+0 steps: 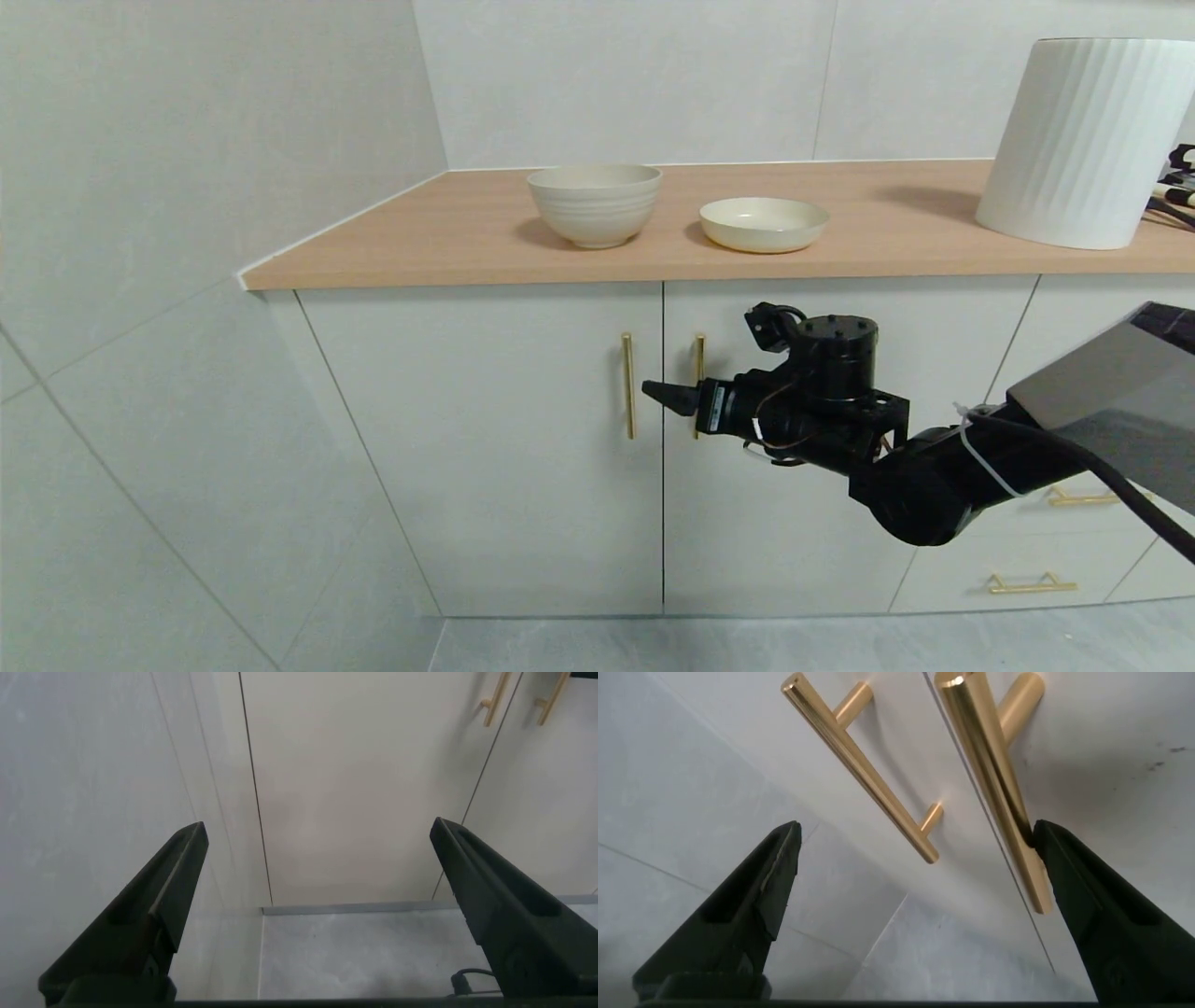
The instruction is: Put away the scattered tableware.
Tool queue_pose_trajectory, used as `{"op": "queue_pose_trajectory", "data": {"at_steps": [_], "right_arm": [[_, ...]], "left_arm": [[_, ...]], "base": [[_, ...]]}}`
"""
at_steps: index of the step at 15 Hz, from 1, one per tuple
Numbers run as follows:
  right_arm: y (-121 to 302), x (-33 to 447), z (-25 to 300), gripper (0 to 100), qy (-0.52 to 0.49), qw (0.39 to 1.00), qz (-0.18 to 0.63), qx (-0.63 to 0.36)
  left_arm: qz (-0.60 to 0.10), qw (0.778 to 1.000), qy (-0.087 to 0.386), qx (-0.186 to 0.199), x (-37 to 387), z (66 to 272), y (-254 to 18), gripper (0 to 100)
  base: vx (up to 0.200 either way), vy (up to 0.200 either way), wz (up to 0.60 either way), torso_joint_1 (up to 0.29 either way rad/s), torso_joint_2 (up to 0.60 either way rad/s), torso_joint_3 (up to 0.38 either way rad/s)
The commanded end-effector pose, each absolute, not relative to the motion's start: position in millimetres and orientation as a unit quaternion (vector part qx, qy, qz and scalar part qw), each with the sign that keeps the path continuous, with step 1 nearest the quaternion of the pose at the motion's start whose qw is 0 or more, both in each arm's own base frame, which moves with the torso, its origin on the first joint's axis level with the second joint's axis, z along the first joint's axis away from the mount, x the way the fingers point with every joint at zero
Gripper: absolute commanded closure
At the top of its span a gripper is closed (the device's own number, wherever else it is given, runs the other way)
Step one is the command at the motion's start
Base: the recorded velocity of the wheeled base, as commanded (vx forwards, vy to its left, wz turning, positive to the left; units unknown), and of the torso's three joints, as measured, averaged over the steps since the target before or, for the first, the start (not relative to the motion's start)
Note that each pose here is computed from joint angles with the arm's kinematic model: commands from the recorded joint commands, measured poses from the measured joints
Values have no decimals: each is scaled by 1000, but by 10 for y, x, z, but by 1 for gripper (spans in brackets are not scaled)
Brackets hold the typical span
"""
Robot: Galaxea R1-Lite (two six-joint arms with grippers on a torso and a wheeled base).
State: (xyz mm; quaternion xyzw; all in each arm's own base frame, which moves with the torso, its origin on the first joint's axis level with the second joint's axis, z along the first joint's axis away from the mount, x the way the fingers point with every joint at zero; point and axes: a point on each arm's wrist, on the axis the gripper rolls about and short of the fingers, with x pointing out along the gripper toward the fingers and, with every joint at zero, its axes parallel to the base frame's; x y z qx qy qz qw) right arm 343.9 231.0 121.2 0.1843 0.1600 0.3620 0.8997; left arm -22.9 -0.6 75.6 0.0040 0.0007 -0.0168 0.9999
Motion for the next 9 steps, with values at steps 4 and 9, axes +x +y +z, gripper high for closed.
{"op": "queue_pose_trajectory", "data": {"at_steps": [4, 9], "right_arm": [[2435, 3361, 1158, 0, 170, 892, 377, 180], [2449, 3326, 1134, 0, 166, 891, 381, 180]], "left_arm": [[-17, 1000, 1, 4, -228, 756, -6, 0], [-17, 1000, 1, 4, -228, 756, -6, 0]], "base": [[0, 0, 0, 0, 0, 0], [0, 0, 0, 0, 0, 0]]}}
